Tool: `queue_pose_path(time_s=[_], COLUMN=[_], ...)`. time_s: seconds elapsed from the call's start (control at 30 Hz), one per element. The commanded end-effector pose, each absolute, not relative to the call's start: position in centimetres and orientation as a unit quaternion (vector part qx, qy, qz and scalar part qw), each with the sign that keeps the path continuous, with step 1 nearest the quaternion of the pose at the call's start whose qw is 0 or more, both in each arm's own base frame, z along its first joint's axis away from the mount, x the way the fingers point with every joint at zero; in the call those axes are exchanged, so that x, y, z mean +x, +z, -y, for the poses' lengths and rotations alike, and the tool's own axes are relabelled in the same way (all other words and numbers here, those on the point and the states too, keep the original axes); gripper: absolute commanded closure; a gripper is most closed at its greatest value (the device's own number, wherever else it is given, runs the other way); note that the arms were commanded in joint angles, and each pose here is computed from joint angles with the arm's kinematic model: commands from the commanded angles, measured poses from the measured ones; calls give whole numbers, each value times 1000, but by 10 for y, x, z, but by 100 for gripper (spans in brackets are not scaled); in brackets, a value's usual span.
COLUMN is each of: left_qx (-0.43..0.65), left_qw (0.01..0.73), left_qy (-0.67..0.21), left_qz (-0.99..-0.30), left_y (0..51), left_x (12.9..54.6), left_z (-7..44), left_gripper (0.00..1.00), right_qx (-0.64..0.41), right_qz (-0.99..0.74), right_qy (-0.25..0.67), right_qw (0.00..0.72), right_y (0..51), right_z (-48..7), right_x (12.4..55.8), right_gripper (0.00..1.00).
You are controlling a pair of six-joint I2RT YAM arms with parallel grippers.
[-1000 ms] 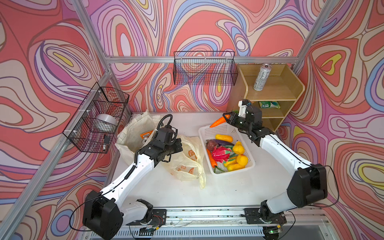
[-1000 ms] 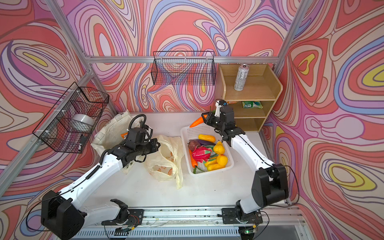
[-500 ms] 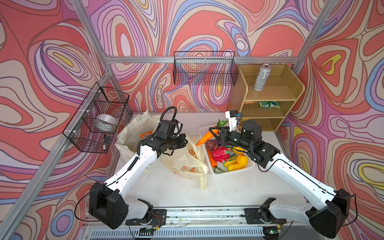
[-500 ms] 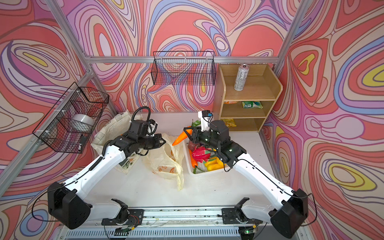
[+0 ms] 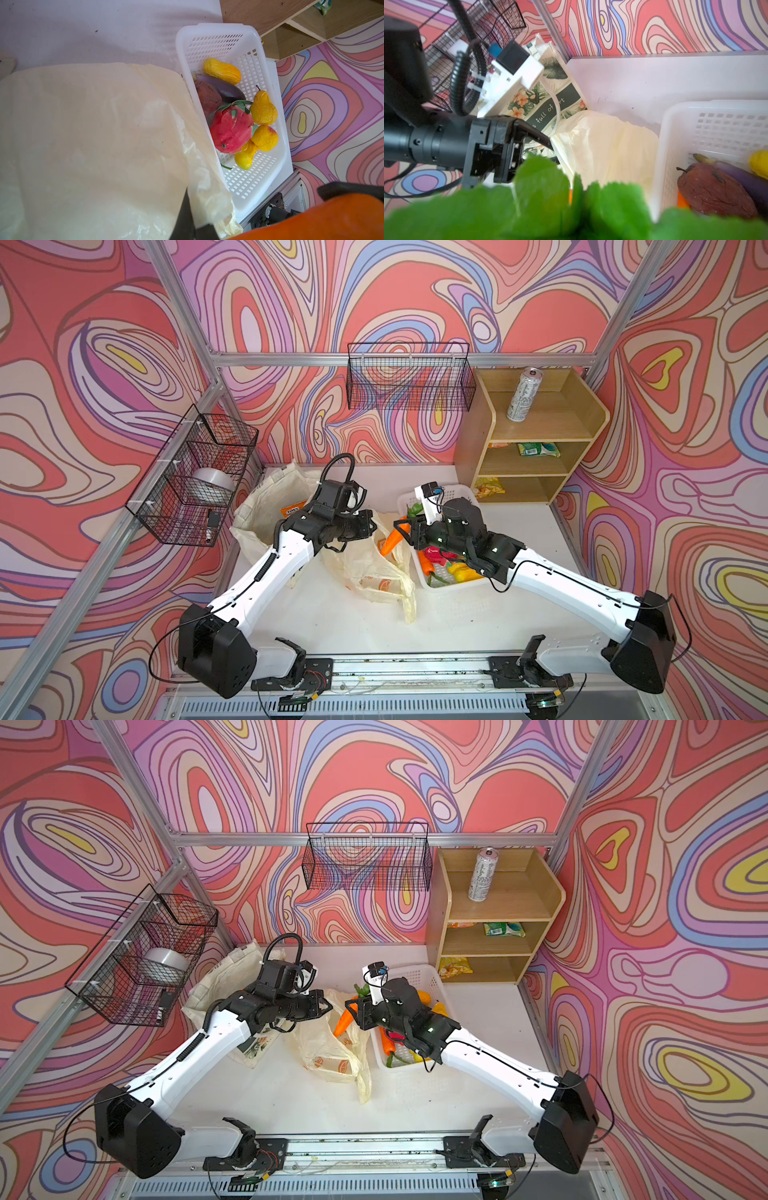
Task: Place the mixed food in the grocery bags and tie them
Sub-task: 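Carry the carrot with the right gripper over the bag opening near the left gripper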
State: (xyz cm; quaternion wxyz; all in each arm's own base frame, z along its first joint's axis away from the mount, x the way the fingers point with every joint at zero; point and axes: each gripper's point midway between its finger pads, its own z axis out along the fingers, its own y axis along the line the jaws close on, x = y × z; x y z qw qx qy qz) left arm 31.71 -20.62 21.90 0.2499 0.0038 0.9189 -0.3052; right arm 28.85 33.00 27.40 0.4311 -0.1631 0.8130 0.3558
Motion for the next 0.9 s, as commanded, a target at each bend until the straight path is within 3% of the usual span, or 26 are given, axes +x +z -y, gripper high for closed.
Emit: queue_pose_path(time_s=[0.0, 0.53, 0.87], left_qx=[6, -8, -11], left_qw=[248, 258, 243], left_qy=[-300, -326, -334], left_qz=[-921, -910, -910], left_y=[222, 235, 228], left_x=[319, 322, 318], left_z=[205, 208, 210], left_gripper=[100, 100, 100], right_qx=[-195, -278, -237], right_qz=[-818, -844, -848], right_qy=[302, 202, 186], right_qw=[449, 412, 437], right_y=[250, 145, 162], right_z=[-339, -373, -385], right_x=[286, 278, 310], right_gripper=[71, 71, 71])
